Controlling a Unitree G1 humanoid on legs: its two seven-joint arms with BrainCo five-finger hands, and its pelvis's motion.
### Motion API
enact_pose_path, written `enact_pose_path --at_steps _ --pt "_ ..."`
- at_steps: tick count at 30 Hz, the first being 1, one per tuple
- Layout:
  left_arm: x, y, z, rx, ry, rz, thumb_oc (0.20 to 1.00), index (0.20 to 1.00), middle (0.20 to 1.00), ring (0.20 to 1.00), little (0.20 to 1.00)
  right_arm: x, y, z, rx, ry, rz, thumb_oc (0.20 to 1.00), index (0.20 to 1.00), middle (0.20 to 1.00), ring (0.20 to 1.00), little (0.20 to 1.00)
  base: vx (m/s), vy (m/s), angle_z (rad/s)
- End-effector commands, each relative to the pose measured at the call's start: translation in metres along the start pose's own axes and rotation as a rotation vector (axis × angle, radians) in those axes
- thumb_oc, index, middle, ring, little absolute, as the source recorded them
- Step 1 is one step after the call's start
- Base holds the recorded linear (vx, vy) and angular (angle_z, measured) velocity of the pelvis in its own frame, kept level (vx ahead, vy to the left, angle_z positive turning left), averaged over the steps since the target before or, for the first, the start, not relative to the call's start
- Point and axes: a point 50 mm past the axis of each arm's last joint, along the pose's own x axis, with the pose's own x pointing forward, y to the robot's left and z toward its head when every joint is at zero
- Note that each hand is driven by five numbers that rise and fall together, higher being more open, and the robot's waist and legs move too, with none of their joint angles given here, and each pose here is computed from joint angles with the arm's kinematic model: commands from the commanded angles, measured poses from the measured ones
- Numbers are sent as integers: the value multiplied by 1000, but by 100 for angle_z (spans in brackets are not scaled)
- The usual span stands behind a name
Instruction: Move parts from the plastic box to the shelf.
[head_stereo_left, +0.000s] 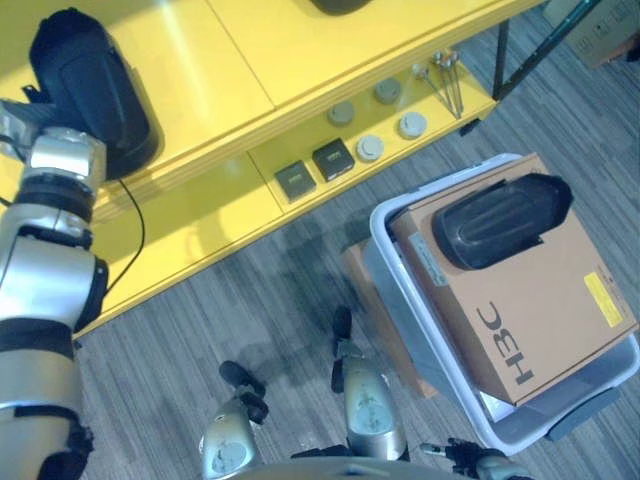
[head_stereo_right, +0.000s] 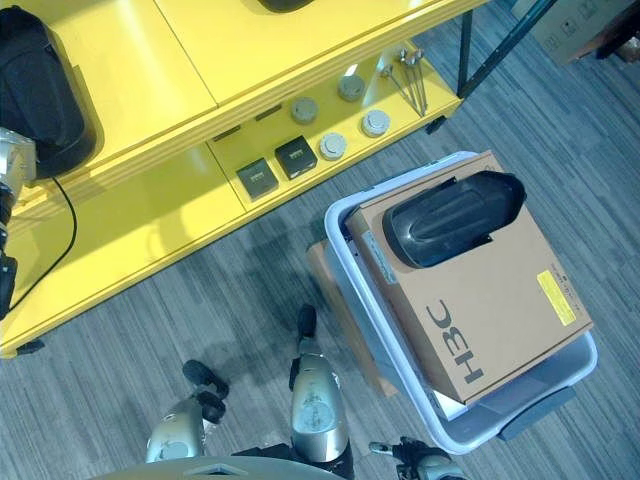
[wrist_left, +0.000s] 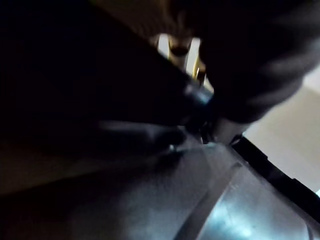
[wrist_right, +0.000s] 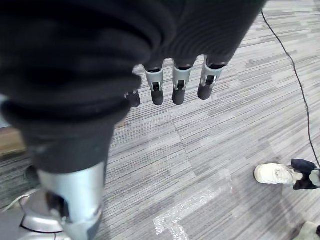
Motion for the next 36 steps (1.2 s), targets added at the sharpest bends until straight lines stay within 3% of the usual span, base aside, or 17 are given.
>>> enact_pose_path --at_steps 1,11,19,25,28,29,34,36 --pt "20 40 10 -80 7 127 1000 1000 1000 1000 1000 -3 -8 -25 21 121 -40 1000 1000 1000 1000 1000 0 0 0" --pt "8 33 24 -633 -97 180 1000 1000 1000 1000 1000 -1 -3 -17 85 149 -14 1000 1000 1000 1000 1000 1 -40 7" --pt "-36 41 83 -861 -557 50 1000 1000 1000 1000 1000 -1 3 -23 71 155 1 1000 1000 1000 1000 1000 -27 -15 5" --pt "-79 44 94 -866 -856 -223 1000 1000 1000 1000 1000 -1 13 -26 100 165 33 1000 1000 1000 1000 1000 -39 35 5" --pt "-93 46 83 -847 -908 -323 1000 1000 1000 1000 1000 -1 18 -28 112 168 42 1000 1000 1000 1000 1000 -38 84 2" --pt "-109 48 60 -817 -956 -442 1000 1000 1000 1000 1000 -2 25 -31 146 169 57 1000 1000 1000 1000 1000 -52 139 9" --pt "-121 50 21 -777 -970 -567 1000 1000 1000 1000 1000 -3 33 -39 222 178 69 1000 1000 1000 1000 1000 -26 161 25" --pt "-128 48 8 -735 -980 -645 1000 1000 1000 1000 1000 -3 41 -42 347 184 85 1000 1000 1000 1000 1000 -3 219 27"
